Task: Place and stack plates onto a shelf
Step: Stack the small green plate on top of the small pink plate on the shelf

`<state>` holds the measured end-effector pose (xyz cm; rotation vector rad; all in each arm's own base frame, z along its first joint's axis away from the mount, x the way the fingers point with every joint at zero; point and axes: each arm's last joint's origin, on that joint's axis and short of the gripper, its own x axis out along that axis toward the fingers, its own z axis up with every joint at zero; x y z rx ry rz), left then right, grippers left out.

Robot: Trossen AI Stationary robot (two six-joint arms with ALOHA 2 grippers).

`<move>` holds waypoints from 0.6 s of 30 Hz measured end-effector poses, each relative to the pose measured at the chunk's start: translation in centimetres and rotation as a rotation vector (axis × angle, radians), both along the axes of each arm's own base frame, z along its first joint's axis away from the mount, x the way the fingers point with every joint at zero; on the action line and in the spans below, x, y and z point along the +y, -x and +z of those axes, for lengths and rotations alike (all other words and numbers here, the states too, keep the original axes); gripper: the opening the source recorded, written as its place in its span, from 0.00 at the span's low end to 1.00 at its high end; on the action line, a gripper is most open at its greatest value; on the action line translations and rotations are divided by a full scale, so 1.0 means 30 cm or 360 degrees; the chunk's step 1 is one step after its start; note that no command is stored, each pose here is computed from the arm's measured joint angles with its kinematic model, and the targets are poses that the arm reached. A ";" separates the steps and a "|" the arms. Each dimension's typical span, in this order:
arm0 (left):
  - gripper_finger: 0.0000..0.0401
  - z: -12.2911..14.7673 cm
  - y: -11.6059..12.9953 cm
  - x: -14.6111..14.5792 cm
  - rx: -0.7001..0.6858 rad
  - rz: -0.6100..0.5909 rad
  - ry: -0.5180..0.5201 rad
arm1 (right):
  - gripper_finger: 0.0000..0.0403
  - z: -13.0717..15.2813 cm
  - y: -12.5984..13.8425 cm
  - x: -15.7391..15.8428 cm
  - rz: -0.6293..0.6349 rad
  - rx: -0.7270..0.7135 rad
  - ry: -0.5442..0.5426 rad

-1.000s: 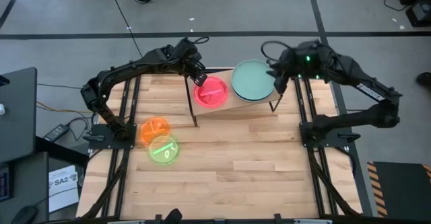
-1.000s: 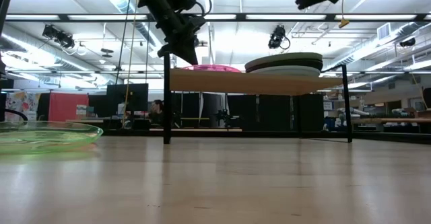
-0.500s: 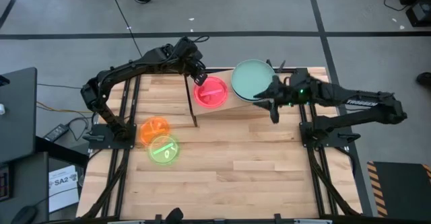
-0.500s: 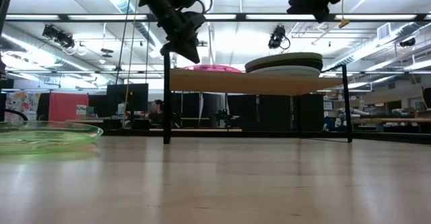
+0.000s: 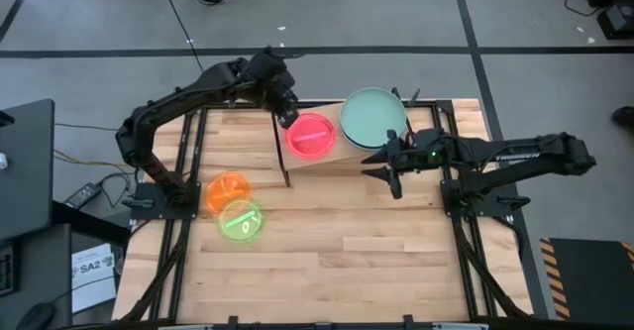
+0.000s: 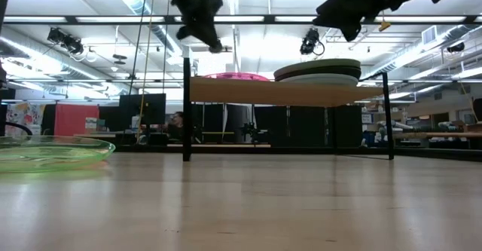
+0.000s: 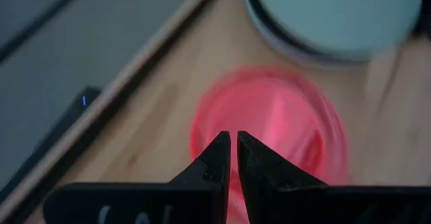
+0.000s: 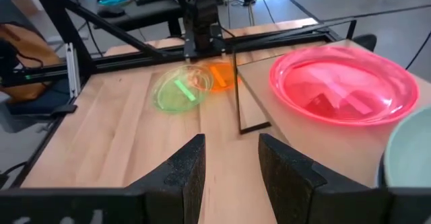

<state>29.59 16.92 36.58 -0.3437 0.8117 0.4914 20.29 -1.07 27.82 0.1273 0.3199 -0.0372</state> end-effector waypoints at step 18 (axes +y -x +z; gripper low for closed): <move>0.09 0.067 0.169 -0.348 0.0426 -0.0313 0.0061 | 0.36 -0.009 -0.009 0.007 0.0032 0.0018 0.0010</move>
